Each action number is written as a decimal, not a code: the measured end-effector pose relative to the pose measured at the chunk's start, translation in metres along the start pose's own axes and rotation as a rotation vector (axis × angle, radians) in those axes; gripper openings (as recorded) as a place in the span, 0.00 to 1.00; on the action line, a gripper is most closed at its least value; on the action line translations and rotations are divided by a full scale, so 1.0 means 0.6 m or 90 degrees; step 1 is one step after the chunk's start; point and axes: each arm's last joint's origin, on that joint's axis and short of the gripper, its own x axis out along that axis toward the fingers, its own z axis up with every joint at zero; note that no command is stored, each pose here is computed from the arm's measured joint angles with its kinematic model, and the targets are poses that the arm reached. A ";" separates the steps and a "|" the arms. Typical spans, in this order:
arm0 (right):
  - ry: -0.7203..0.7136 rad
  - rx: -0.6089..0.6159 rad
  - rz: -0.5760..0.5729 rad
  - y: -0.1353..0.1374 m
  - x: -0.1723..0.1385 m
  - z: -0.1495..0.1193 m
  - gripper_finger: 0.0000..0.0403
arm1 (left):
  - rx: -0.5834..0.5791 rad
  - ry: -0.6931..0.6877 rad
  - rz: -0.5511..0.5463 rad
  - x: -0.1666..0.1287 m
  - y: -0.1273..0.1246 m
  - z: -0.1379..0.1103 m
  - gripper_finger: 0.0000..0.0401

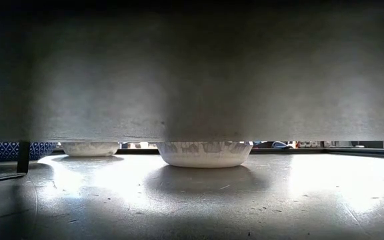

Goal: Place and stack bowls onto a shelf
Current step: Stack the small light blue bowl on top of the small blue bowl on the shelf, then stack the small red bowl on top of the small light blue bowl on the shelf

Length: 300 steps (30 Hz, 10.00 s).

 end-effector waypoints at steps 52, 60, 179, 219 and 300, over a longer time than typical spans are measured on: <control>-0.101 -0.137 -0.073 -0.009 -0.030 0.024 0.22 | 0.000 0.000 0.000 0.000 0.000 0.000 0.48; -0.138 -0.123 -0.090 -0.048 -0.012 0.061 0.19 | 0.000 0.000 0.000 0.000 0.000 0.000 0.48; 0.037 0.269 -0.287 -0.822 0.029 0.005 0.35 | 0.000 0.000 0.000 0.000 0.000 0.000 0.48; 0.124 0.215 -0.212 -0.690 -0.042 0.056 0.03 | 0.000 0.000 0.000 0.000 0.000 0.000 0.48; -0.114 0.071 0.057 -0.039 -0.037 -0.083 0.03 | 0.000 0.001 0.000 0.000 0.000 0.000 0.48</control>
